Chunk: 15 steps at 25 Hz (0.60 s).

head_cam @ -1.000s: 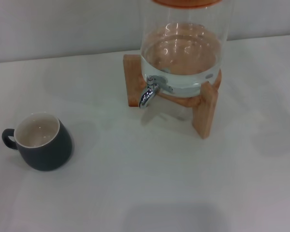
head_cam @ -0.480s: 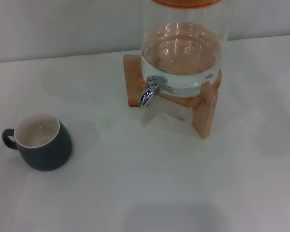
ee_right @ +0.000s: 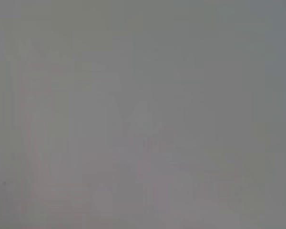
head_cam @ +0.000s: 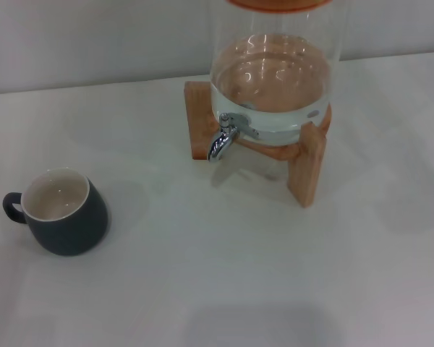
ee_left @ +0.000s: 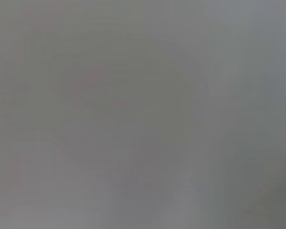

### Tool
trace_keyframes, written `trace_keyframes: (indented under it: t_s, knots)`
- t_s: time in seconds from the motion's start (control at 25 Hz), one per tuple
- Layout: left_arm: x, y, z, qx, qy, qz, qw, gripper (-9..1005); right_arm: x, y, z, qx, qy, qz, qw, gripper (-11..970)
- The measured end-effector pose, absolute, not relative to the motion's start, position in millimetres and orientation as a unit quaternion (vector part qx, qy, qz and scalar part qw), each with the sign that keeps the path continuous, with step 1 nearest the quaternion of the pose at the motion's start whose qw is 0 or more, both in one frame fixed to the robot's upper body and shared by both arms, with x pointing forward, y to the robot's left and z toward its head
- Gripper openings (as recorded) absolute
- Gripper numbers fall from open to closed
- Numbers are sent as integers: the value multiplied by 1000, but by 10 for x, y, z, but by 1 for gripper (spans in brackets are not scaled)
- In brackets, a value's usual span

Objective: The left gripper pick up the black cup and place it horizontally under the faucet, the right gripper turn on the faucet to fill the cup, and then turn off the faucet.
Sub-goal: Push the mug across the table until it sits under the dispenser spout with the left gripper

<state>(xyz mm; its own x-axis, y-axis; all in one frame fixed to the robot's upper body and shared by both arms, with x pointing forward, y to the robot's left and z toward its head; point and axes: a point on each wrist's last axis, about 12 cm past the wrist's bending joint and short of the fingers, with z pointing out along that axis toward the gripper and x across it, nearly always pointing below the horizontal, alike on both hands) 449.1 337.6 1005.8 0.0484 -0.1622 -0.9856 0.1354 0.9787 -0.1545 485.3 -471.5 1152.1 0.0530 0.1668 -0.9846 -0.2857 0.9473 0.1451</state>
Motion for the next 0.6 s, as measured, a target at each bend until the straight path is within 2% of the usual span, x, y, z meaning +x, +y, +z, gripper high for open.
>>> trace_keyframes:
  t_s: [0.36, 0.6]
  knots:
    - [4694, 3188, 9962, 53, 725, -120, 676, 879, 4860, -4712, 11525, -44, 670, 158, 724, 762]
    - [4710, 3178, 9952, 60, 729, -115, 672, 879, 4858, -4713, 11525, -43, 669, 158, 725, 762]
